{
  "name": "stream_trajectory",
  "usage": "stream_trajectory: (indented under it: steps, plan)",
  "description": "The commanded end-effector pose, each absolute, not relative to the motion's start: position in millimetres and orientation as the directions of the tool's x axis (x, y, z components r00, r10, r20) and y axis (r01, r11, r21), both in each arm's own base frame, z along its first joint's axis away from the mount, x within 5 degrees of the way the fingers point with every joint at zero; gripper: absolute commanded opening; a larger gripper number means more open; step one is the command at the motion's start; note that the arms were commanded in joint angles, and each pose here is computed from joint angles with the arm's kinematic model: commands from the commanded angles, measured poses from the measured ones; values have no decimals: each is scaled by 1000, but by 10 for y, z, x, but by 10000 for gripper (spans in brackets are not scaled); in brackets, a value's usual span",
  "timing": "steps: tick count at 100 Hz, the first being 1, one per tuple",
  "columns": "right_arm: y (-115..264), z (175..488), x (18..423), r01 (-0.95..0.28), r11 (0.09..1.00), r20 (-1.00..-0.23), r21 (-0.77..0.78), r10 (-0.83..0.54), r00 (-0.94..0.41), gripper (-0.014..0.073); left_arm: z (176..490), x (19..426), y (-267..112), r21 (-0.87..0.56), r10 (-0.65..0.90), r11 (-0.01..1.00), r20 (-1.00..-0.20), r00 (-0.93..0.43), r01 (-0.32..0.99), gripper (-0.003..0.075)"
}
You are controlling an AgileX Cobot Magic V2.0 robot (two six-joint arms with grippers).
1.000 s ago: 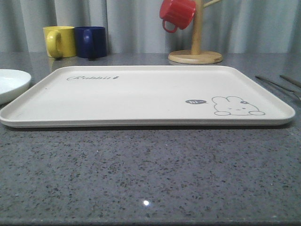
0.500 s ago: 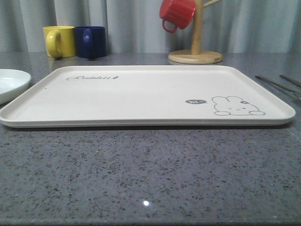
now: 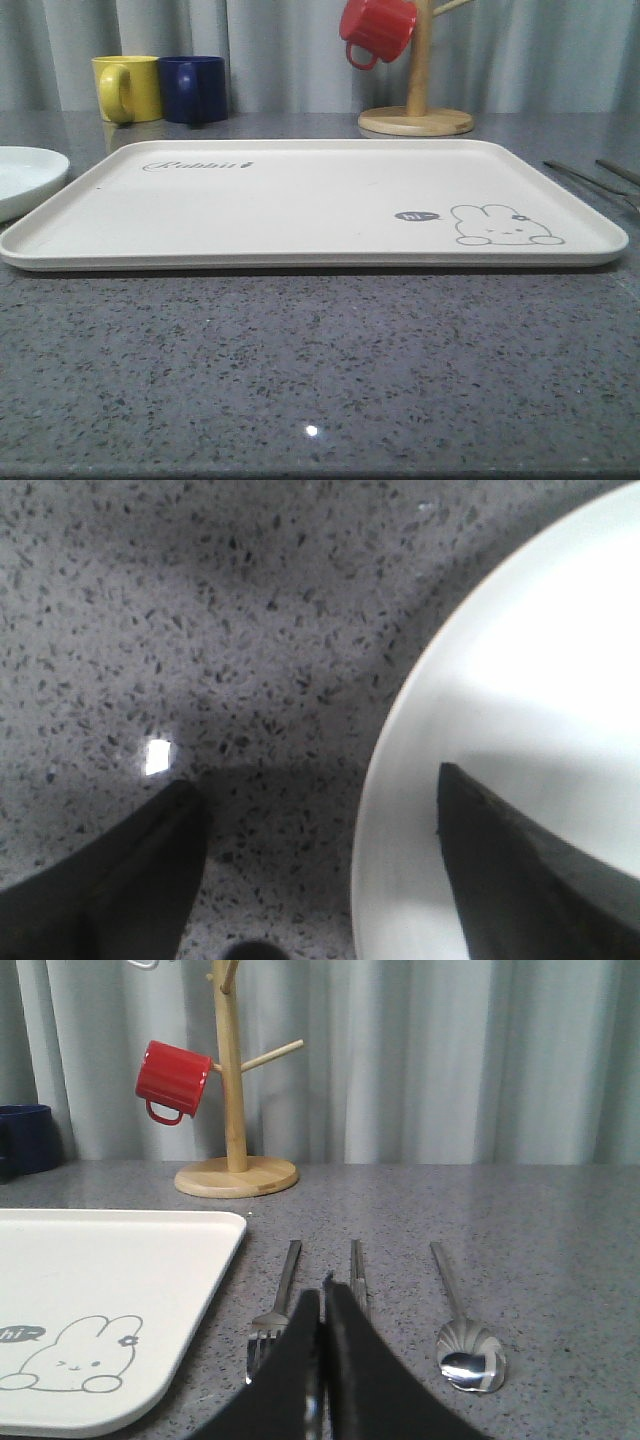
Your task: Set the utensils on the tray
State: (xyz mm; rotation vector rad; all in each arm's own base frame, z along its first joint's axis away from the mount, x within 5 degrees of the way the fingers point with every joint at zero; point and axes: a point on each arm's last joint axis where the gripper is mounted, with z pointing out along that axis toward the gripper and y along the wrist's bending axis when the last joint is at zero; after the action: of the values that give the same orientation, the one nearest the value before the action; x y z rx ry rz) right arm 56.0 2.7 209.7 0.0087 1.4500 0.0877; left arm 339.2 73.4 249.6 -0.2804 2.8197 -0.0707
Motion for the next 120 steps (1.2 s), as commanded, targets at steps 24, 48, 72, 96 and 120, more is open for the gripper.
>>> stream_trajectory:
  steps: [24,48,72,96,120]
  plan:
    - [25,2174,532,-55,997,-974,52,63,216,-69,2593,3430,710,-99,-151,987,-346,-926,-124,142]
    - [25,2174,532,-55,997,-974,52,63,216,-69,2637,3408,698,-97,-130,990,-354,-926,-102,-19]
    - [25,2174,532,-55,997,-974,52,63,216,-69,2963,3252,732,-105,-141,989,-446,-884,-105,-19]
    - [25,2174,532,-55,997,-974,52,63,216,-69,3427,2962,748,-101,-161,987,-571,-805,-125,-19]
    - [25,2174,532,-55,997,-974,52,63,216,-69,3731,2762,567,-170,-143,985,-654,-743,-39,-19]
